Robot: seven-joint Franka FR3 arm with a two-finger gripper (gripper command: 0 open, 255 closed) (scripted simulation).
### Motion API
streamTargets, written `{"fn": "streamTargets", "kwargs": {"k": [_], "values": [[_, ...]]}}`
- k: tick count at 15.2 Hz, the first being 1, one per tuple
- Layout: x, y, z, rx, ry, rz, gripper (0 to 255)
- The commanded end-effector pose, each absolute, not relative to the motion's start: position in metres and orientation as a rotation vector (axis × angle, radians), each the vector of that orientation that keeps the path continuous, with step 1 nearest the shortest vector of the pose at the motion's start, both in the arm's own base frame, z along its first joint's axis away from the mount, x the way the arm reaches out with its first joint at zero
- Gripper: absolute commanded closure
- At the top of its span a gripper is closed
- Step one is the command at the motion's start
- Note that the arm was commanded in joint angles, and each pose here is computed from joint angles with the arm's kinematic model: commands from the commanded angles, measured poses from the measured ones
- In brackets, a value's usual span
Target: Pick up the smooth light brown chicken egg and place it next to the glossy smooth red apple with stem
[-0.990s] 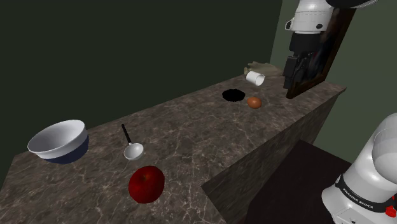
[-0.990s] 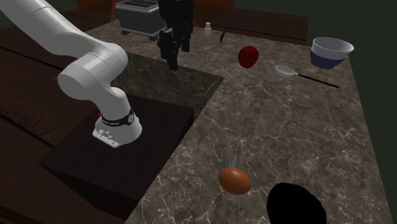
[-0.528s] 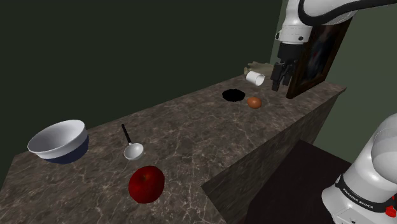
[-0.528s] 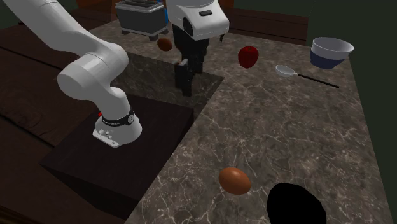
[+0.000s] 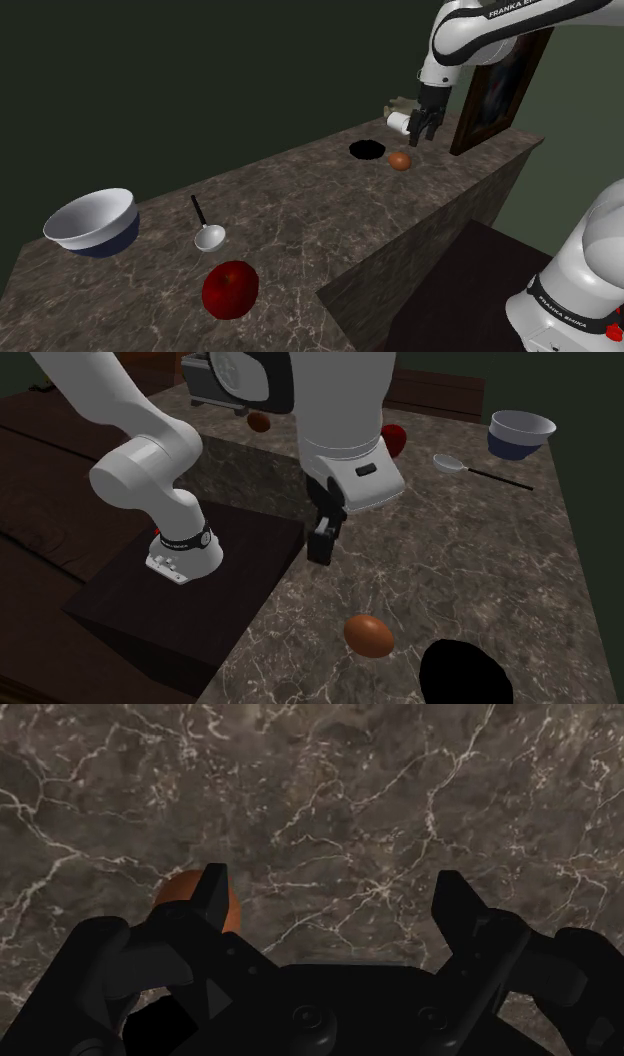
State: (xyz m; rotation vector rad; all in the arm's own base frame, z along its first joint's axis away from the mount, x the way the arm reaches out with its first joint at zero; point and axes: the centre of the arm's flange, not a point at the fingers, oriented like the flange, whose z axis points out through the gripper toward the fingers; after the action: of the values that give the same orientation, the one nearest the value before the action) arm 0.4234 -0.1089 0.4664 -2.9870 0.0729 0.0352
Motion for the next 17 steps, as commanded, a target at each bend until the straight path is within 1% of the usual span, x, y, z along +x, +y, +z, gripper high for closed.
{"fn": "streamTargets", "kwargs": {"k": [1, 11, 17], "values": [[0.439, -0.126, 0.450, -2.977, 0.087, 0.029, 0], [0.516, -0.203, 0.371, -2.922, 0.155, 0.003, 0], [0.520, -0.201, 0.341, -2.920, 0.158, 0.002, 0]]}}
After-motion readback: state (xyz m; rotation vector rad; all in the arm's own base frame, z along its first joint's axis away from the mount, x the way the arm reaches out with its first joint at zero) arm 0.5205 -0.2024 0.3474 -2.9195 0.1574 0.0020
